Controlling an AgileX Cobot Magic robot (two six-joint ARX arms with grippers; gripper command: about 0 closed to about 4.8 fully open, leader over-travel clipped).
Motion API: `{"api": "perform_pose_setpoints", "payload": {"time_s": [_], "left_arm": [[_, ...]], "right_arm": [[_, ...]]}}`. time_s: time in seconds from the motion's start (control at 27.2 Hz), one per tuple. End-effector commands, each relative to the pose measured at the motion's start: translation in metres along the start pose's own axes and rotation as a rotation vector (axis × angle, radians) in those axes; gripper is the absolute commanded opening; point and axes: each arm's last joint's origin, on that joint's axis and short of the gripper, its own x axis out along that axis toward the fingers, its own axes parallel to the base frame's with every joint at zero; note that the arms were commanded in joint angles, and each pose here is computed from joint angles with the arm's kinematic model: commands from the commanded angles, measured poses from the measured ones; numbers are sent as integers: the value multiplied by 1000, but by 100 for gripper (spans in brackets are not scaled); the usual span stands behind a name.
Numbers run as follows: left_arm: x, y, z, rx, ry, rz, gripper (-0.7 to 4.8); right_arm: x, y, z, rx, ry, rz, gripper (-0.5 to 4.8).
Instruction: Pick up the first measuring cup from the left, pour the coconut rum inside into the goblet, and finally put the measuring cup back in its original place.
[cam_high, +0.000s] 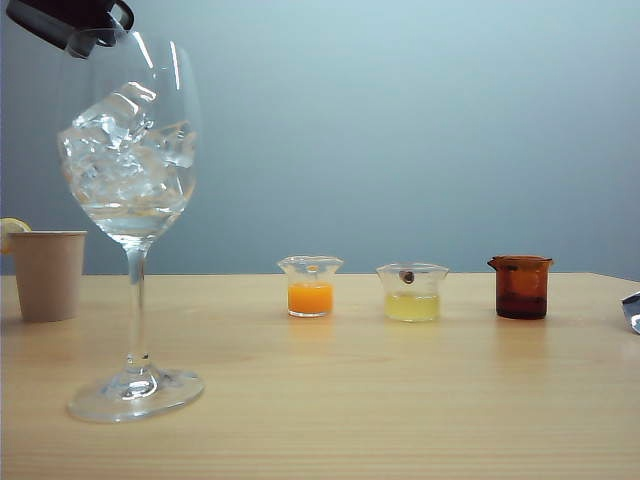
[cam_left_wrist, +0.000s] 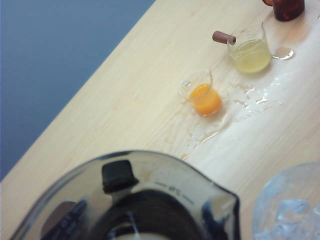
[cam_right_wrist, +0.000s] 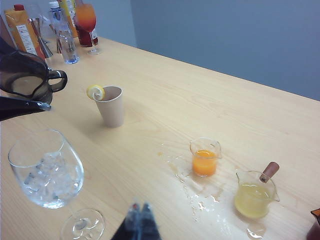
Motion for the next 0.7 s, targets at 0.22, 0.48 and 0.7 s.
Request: {"api": "perform_pose_setpoints", "payload": {"time_s": [0.22,0.48,0.7], "left_arm": [[-1,3,4,82,-25,25,11],[-1,-5,8,150,-58,-17,11],[-2,-6,9,198,-56,-19,11]], "right_arm": [[-1,0,3,-1,-22,3,-3],[-1,0,3,-2,-22,3,-3],[-1,0,3,-1,-22,3,-3]]}}
